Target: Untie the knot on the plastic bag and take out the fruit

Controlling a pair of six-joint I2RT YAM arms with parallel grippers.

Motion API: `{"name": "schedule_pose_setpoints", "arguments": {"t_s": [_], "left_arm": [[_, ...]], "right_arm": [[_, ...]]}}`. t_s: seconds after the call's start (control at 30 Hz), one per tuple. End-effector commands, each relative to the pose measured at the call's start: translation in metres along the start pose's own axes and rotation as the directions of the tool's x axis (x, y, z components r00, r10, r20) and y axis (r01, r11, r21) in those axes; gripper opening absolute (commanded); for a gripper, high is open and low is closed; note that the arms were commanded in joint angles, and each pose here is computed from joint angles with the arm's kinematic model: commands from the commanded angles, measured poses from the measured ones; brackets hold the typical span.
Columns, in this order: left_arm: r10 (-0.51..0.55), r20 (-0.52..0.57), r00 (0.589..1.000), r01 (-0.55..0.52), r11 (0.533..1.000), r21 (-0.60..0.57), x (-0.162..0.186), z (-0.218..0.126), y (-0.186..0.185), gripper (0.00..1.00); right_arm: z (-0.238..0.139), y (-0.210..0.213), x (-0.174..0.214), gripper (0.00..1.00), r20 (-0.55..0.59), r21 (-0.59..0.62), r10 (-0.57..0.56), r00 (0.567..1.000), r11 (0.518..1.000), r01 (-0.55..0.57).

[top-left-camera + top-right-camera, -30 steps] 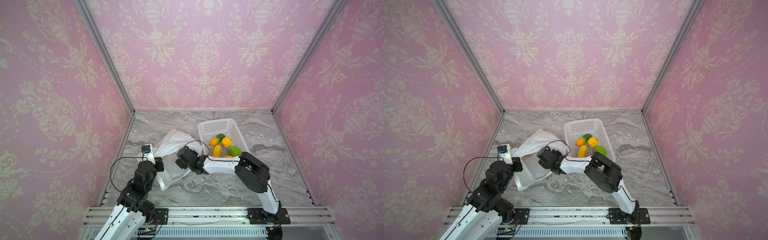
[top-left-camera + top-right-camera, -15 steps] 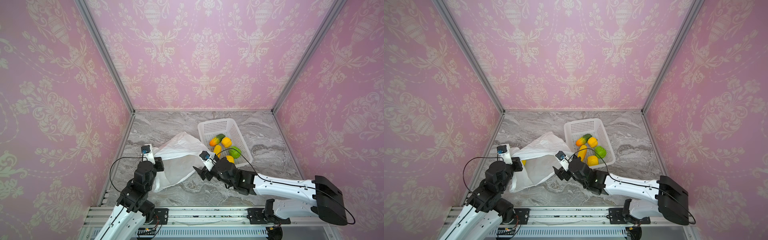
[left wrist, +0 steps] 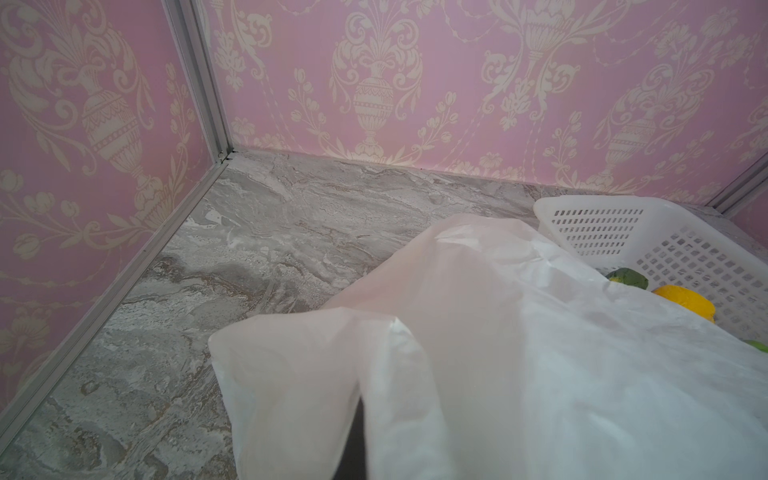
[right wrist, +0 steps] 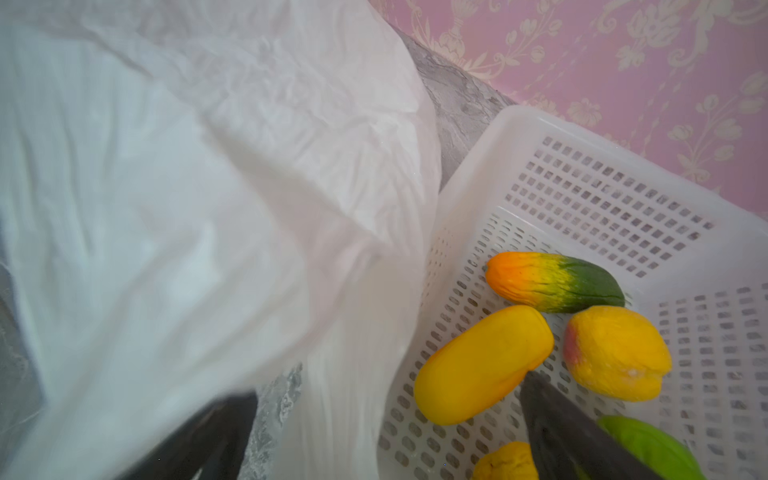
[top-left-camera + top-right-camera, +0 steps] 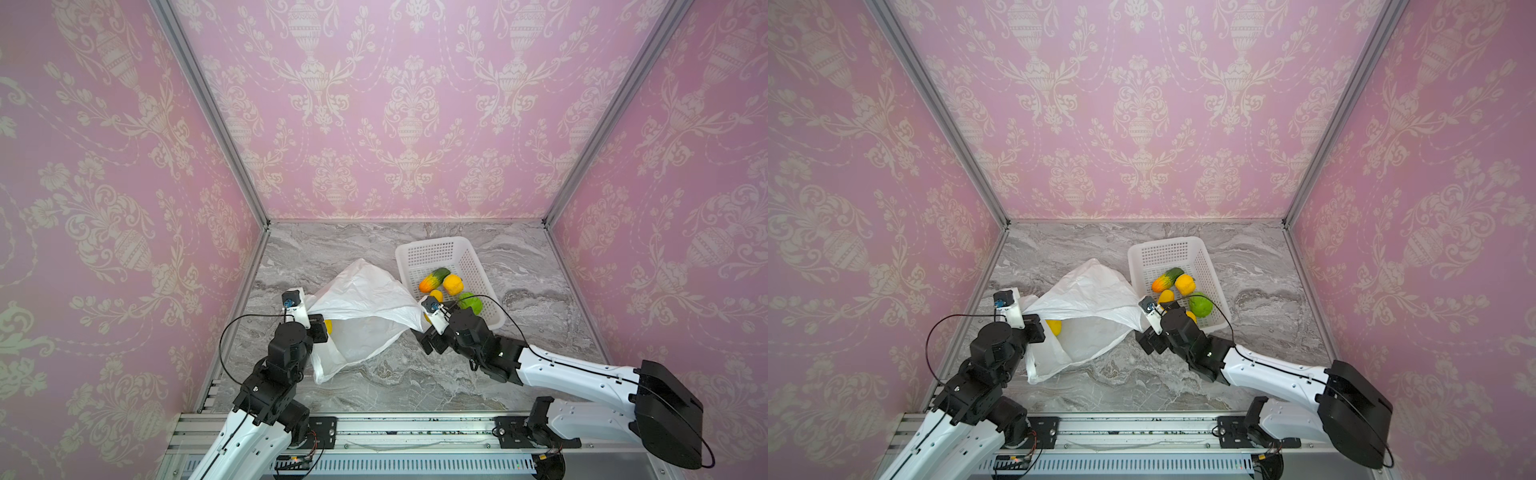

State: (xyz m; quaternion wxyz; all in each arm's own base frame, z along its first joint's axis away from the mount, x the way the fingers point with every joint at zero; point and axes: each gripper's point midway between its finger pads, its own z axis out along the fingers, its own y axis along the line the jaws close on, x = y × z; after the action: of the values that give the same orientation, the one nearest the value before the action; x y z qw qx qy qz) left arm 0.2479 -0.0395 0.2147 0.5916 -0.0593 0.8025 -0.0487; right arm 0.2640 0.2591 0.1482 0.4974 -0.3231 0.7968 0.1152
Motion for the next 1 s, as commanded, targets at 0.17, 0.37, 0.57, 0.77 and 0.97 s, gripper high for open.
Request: {"name": "schedule_pose_setpoints", "arguments": {"t_s": [0.17, 0.37, 0.57, 0.77, 0.97], "left_arm": [[-0.012, -0.002, 1.000, 0.012, 1.000, -0.006, 0.002, 0.000, 0.002, 0.00], [-0.010, -0.002, 1.000, 0.010, 1.000, -0.005, 0.002, 0.000, 0.001, 0.00], [-0.011, -0.005, 1.000, 0.011, 1.000, -0.005, 0.003, 0.001, 0.001, 0.00], [-0.007, -0.006, 1.000, 0.007, 1.000, -0.008, 0.003, 0.001, 0.002, 0.00], [-0.008, -0.006, 1.000, 0.008, 1.000, -0.007, 0.003, 0.001, 0.002, 0.00]], "right_arm": [[-0.011, -0.025, 0.005, 0.98, 0.017, 0.032, 0.149, 0.989, 0.988, -0.150], [-0.073, -0.009, -0.033, 0.92, 0.202, -0.071, 0.135, 0.970, 0.990, -0.123], [-0.117, 0.016, -0.061, 0.90, 0.311, -0.139, 0.079, 0.947, 0.990, -0.037], [-0.122, 0.070, -0.088, 0.73, 0.316, -0.249, -0.016, 0.949, 0.963, 0.100], [-0.069, 0.163, -0.085, 0.61, 0.237, -0.383, -0.144, 0.961, 0.895, 0.228]]}}
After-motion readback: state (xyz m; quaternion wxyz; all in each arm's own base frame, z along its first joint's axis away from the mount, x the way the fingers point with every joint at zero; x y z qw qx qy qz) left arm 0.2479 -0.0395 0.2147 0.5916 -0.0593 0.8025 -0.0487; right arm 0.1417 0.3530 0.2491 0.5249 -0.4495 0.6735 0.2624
